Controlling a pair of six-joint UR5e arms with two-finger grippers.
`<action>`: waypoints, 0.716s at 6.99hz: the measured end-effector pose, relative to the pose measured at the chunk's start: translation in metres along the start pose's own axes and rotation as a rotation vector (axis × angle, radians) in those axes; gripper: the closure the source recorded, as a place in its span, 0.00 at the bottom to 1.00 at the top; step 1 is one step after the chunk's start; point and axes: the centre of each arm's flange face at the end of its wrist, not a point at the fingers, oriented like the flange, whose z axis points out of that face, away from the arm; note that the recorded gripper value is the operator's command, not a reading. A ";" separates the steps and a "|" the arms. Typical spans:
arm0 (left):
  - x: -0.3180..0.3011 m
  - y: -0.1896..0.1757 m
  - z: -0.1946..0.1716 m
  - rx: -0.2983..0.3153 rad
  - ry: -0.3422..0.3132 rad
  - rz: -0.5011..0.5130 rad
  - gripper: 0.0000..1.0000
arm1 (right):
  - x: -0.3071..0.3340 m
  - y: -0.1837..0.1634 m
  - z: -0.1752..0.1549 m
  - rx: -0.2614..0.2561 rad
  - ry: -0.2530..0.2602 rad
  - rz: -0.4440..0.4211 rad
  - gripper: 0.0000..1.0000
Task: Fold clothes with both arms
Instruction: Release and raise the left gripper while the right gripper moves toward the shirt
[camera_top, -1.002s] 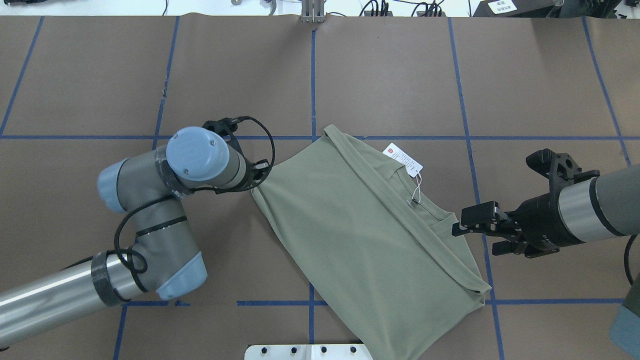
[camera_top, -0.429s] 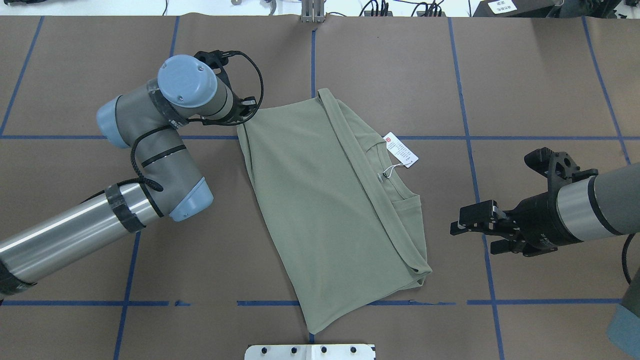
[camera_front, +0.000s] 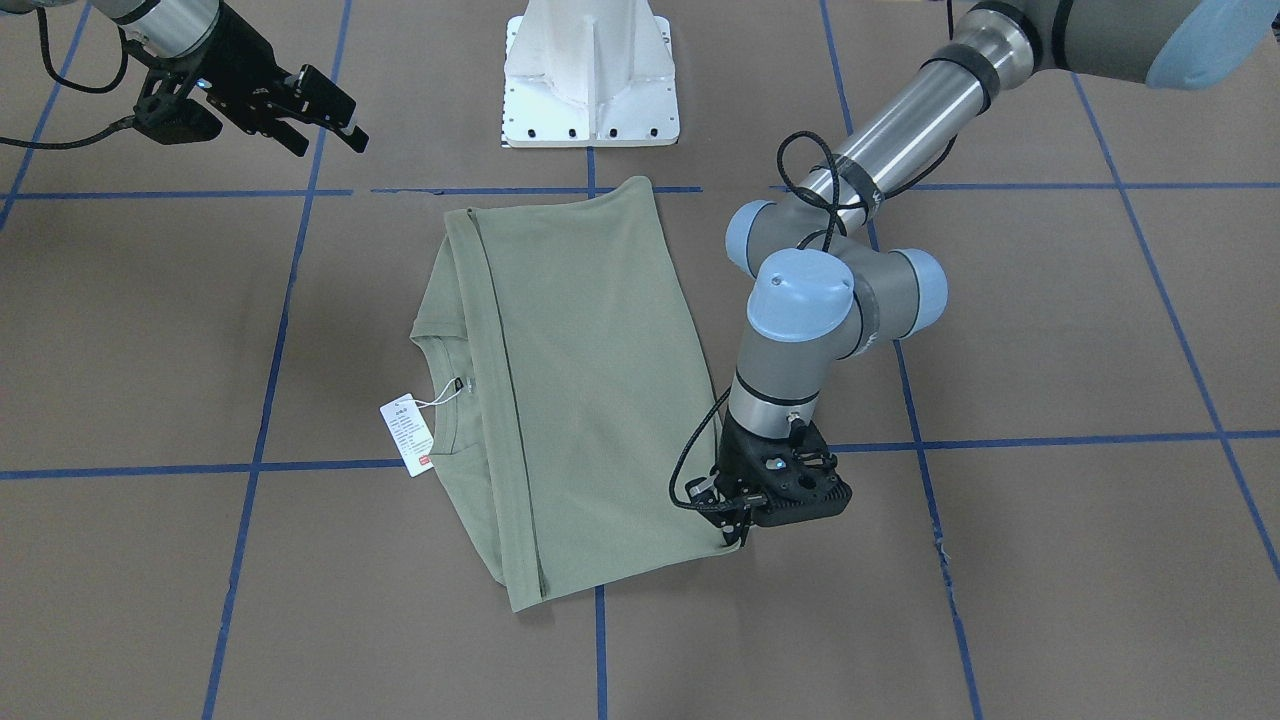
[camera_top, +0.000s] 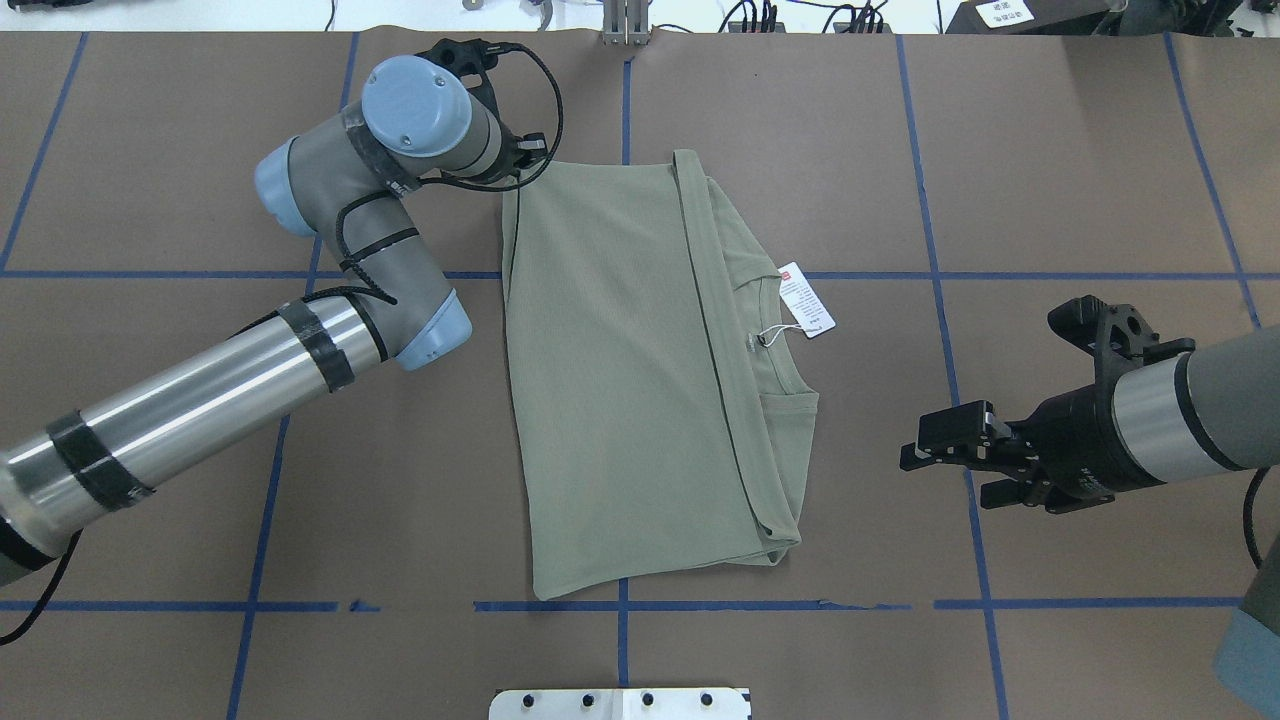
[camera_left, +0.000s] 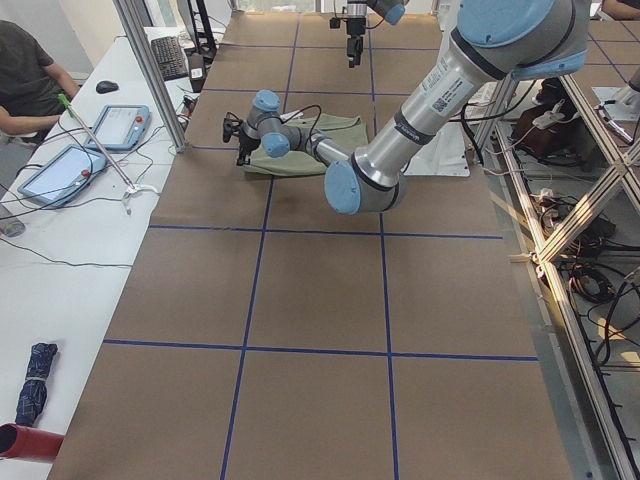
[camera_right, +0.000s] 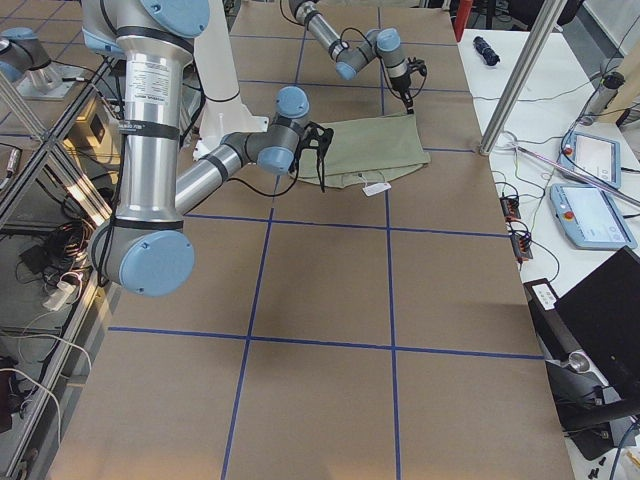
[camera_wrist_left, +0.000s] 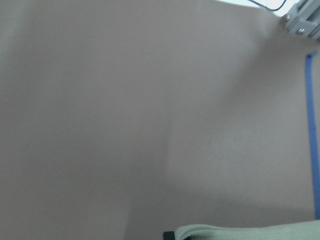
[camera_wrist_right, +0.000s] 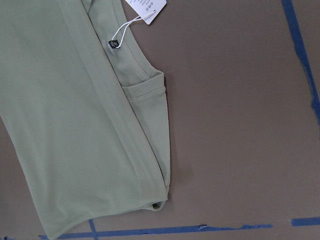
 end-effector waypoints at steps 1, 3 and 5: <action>0.011 -0.009 0.015 0.034 0.008 0.011 1.00 | 0.000 0.000 0.000 -0.001 0.000 -0.001 0.00; 0.037 -0.020 0.033 0.080 0.010 0.027 0.01 | -0.002 0.001 0.001 -0.002 -0.001 -0.003 0.00; 0.042 -0.021 0.036 0.089 0.010 0.047 0.00 | -0.003 0.002 0.001 -0.001 -0.004 -0.006 0.00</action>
